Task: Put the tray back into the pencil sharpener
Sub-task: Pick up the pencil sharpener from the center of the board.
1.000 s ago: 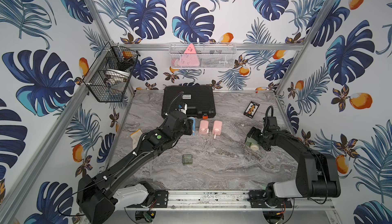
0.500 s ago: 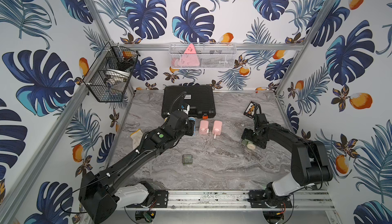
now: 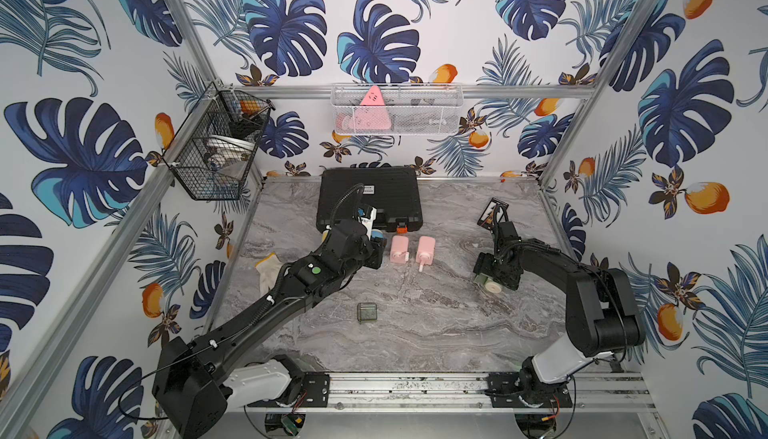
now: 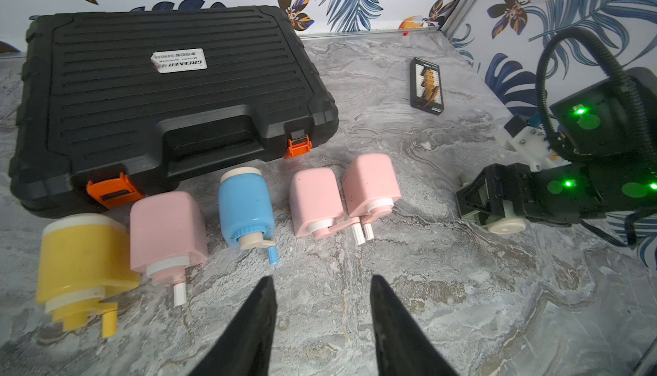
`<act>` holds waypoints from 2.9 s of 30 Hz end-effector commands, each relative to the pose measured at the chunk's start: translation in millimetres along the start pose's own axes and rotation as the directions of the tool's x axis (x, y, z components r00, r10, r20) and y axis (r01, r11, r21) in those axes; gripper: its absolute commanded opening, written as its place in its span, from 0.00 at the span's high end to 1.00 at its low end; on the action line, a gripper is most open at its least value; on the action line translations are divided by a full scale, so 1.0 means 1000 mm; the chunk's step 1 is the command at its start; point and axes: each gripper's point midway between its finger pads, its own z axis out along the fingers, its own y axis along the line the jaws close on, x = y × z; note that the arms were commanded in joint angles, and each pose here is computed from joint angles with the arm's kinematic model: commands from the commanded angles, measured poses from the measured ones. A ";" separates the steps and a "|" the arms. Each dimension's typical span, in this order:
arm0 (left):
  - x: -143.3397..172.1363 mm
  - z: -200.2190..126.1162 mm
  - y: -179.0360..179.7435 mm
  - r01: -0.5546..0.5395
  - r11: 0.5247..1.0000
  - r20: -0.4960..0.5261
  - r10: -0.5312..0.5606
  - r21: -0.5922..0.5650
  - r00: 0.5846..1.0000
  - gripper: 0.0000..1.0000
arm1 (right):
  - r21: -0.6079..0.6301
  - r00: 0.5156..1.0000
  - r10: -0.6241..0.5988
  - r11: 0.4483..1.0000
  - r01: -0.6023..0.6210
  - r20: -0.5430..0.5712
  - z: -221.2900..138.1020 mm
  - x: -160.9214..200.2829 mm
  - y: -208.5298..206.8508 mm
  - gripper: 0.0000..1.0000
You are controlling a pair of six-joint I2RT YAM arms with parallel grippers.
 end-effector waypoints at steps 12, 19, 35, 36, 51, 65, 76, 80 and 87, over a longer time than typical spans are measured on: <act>-0.004 -0.001 -0.050 -0.211 0.931 0.218 0.149 0.297 0.964 0.41 | -0.144 1.000 0.010 0.990 -0.010 0.006 -0.035 0.012 0.021 0.18; 0.018 -0.003 -0.085 -0.331 0.878 0.322 0.221 0.346 0.921 0.54 | -0.317 0.982 0.156 0.931 -0.182 -0.104 -0.068 0.042 0.042 0.19; 0.109 0.037 -0.149 0.011 0.921 0.079 -0.045 0.390 0.996 0.64 | -0.497 0.938 0.262 0.797 -0.343 -0.228 -0.108 0.081 0.075 0.19; 0.109 0.039 -0.150 0.061 0.915 0.063 -0.093 0.400 0.994 0.64 | -0.502 0.938 0.263 0.793 -0.344 -0.228 -0.109 0.081 0.076 0.19; 0.126 0.060 -0.163 0.335 0.814 -0.047 -0.356 0.474 0.933 0.66 | -0.548 0.945 0.219 0.773 -0.319 -0.241 -0.117 0.093 0.101 0.19; 0.124 0.064 -0.157 0.443 0.720 -0.026 -0.509 0.535 0.860 0.69 | -0.548 0.950 0.198 0.780 -0.302 -0.243 -0.110 0.102 0.114 0.18; 0.120 0.062 -0.150 0.484 0.689 -0.010 -0.569 0.540 0.822 0.65 | -0.539 0.960 0.164 0.800 -0.263 -0.226 -0.106 0.110 0.118 0.18; 0.125 0.066 -0.148 0.501 0.690 -0.023 -0.576 0.523 0.817 0.68 | -0.566 0.959 0.152 0.781 -0.266 -0.241 -0.112 0.111 0.127 0.18; 0.129 0.073 -0.147 0.540 0.664 -0.041 -0.611 0.517 0.791 0.78 | -0.586 0.956 0.146 0.763 -0.273 -0.255 -0.116 0.114 0.134 0.19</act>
